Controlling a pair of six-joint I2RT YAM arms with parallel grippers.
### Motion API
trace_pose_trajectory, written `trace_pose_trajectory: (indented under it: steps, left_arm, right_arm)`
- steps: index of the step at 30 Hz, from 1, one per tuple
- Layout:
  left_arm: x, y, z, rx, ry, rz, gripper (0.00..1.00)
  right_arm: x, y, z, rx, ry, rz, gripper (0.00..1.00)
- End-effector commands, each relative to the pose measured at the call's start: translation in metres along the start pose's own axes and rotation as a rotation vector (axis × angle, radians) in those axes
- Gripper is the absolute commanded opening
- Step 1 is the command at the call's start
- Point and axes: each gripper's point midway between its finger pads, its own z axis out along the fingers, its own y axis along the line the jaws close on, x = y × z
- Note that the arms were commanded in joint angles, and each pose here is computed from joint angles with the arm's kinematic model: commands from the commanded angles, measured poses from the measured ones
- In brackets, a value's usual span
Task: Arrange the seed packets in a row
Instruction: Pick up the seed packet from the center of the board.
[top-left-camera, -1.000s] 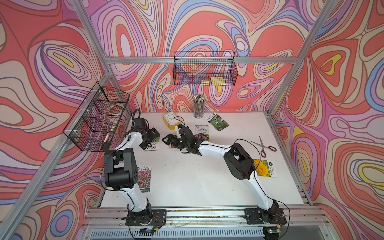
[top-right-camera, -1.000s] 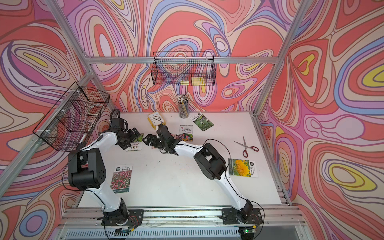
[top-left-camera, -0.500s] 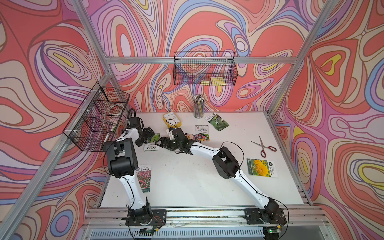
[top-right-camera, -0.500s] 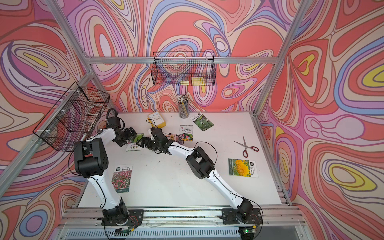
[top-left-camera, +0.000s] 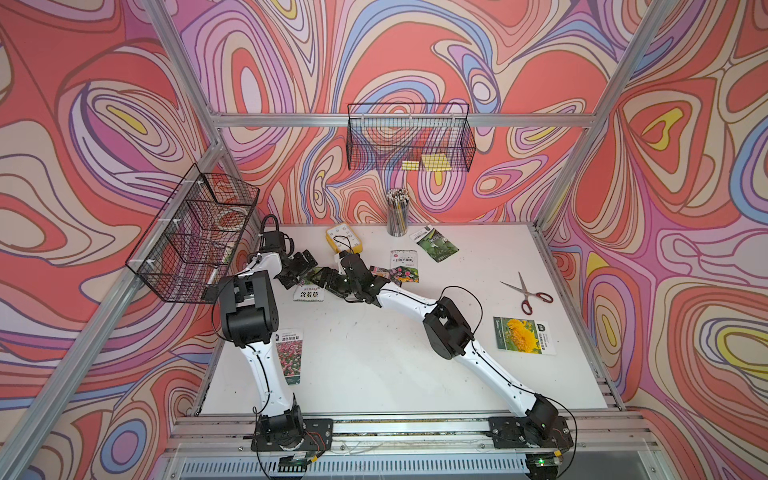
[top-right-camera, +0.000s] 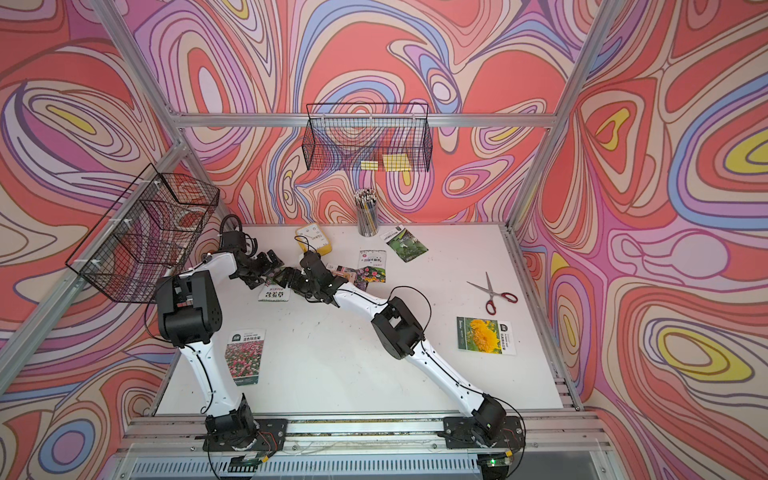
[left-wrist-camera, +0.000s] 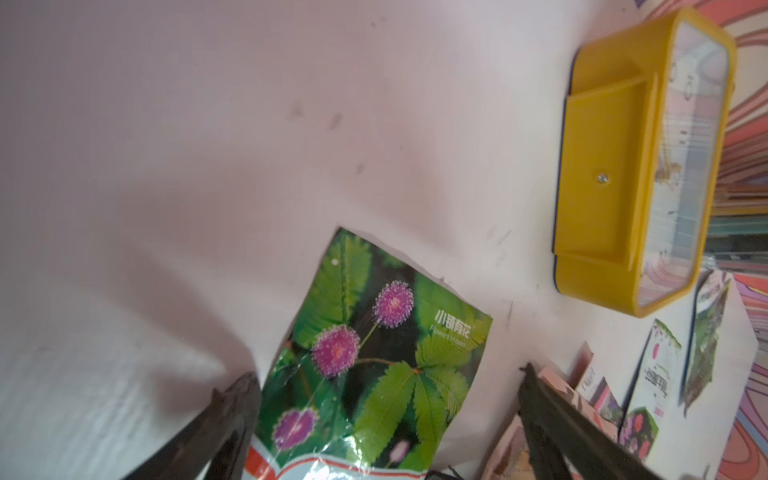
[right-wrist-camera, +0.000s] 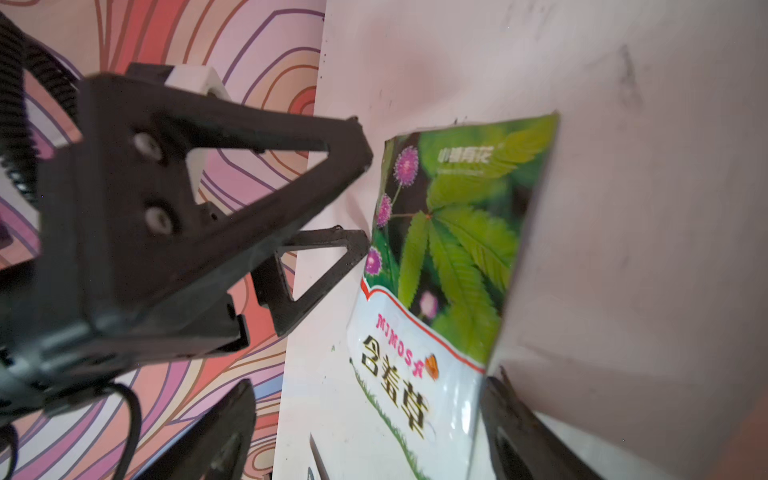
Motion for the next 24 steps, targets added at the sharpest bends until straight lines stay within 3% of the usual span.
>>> trace_pose_trajectory:
  steps: [1,3,7,13,16,18,24]
  left_arm:
    - [0.050,-0.005,0.023,0.054,0.160,-0.059,0.92]
    - [0.057,-0.009,0.023,0.083,0.168,-0.075,0.90]
    - [0.063,-0.006,0.014,0.071,0.157,-0.075,0.87]
    - [0.063,-0.016,-0.001,0.080,0.136,-0.059,0.85]
    - [0.066,-0.027,-0.006,0.093,0.133,-0.036,0.85]
    - [0.069,-0.034,-0.011,0.098,0.131,-0.020,0.84]
    - [0.081,-0.059,-0.045,0.117,0.091,0.051,0.84]
  right_arm:
    - [0.013,-0.058,0.005,0.133,0.023,0.082,0.81]
    - [0.011,-0.063,0.002,0.138,0.018,0.096,0.72]
    - [0.000,-0.078,-0.020,0.169,-0.041,0.117,0.43]
    - [-0.017,-0.083,-0.056,0.185,-0.066,0.101,0.34]
    - [-0.019,-0.073,-0.061,0.147,-0.057,0.070,0.17]
    - [-0.016,-0.064,-0.060,0.103,-0.030,0.053,0.01]
    - [-0.005,-0.034,-0.081,0.019,0.005,-0.014,0.00]
